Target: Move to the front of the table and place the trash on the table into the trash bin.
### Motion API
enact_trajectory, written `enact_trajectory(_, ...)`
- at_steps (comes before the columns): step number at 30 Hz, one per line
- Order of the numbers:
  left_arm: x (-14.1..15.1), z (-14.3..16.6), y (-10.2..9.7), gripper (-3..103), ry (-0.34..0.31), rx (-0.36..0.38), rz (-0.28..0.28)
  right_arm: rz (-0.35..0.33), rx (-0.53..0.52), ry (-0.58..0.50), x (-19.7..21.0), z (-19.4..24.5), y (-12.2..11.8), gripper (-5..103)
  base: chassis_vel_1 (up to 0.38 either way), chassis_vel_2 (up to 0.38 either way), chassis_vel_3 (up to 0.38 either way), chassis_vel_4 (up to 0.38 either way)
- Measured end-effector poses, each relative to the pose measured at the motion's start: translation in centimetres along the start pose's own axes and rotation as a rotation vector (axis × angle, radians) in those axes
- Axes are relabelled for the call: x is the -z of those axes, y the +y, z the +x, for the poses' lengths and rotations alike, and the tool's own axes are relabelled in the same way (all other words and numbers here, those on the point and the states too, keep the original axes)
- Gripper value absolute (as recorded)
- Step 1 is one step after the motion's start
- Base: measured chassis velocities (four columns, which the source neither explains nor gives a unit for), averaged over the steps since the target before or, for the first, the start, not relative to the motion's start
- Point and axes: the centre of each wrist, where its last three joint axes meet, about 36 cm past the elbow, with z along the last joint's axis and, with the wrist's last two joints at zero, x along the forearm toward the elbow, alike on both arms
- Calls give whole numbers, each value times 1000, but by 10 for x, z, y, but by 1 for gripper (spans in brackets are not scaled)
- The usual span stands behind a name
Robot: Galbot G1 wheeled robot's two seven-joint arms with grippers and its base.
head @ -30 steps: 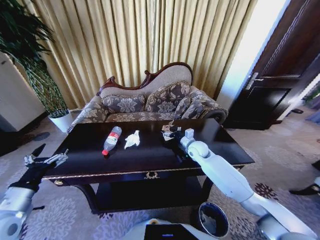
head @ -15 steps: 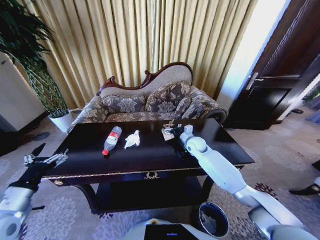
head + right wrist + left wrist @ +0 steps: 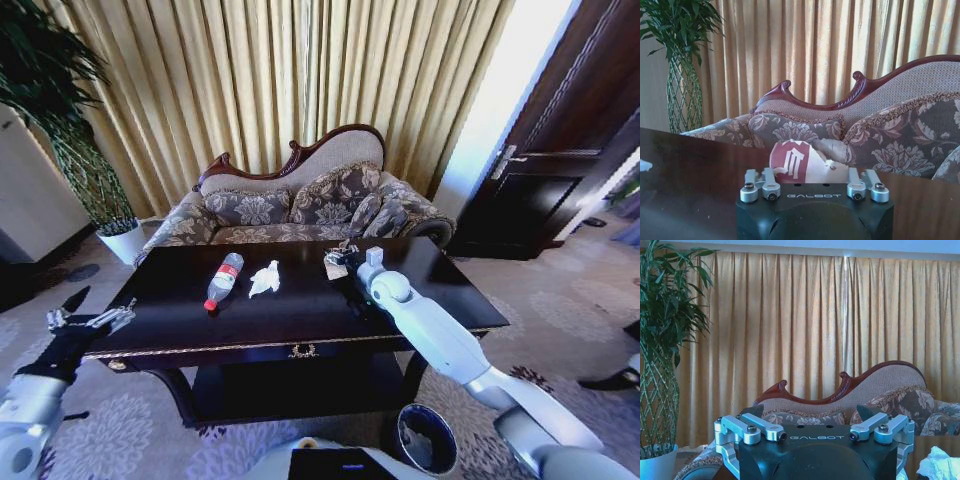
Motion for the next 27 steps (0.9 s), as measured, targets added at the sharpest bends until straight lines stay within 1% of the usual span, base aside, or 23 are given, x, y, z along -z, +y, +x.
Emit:
enact_trajectory(1, 0, 0, 0, 100, 0, 0, 0, -1, 0, 1, -2, 1, 0, 52, 0, 0, 0, 0)
enact_trajectory(2, 0, 0, 0, 100, 0, 0, 0, -1, 0, 1, -2, 1, 0, 52, 0, 0, 0, 0)
enact_trajectory(5, -1, 0, 0, 100, 0, 0, 1, -5, -2, 1, -4, 5, 0, 36, 0, 0, 0, 0)
enact_trajectory(7, -1, 0, 0, 100, 0, -1, 2, -5, -3, 1, -5, 6, 0, 36, 0, 0, 0, 0)
enact_trajectory(10, -2, 0, 0, 100, -1, -2, 2, -8, -5, 0, -8, 10, 0, 20, 0, 0, 0, 0)
enact_trajectory(11, -2, 0, 0, 100, -1, -2, 2, -8, -5, 0, -8, 10, 0, 20, 0, 0, 0, 0)
enact_trajectory(14, -2, 0, 0, 100, -2, -3, 2, -12, -2, -4, -9, 16, 2, 5, 0, 0, 0, 0)
enact_trajectory(16, -2, 0, 0, 100, -3, -4, 2, -13, 0, -6, -9, 18, 3, 5, 0, 0, 0, 0)
enact_trajectory(17, -2, 0, -1, 100, -3, -4, 2, -13, 0, -7, -9, 19, 4, 2, 0, 0, 0, 0)
enact_trajectory(18, -2, 0, -1, 100, -3, -5, 2, -12, 1, -13, -8, 23, 4, 2, 0, 0, 0, 0)
enact_trajectory(22, -2, 0, -1, 100, -5, -7, 2, -17, -12, -29, -2, 28, 6, 2, 0, 0, 0, 0)
enact_trajectory(27, -2, -1, -2, 100, -10, -8, 5, -30, -16, -57, 15, 42, 5, 2, 0, 0, 0, 0)
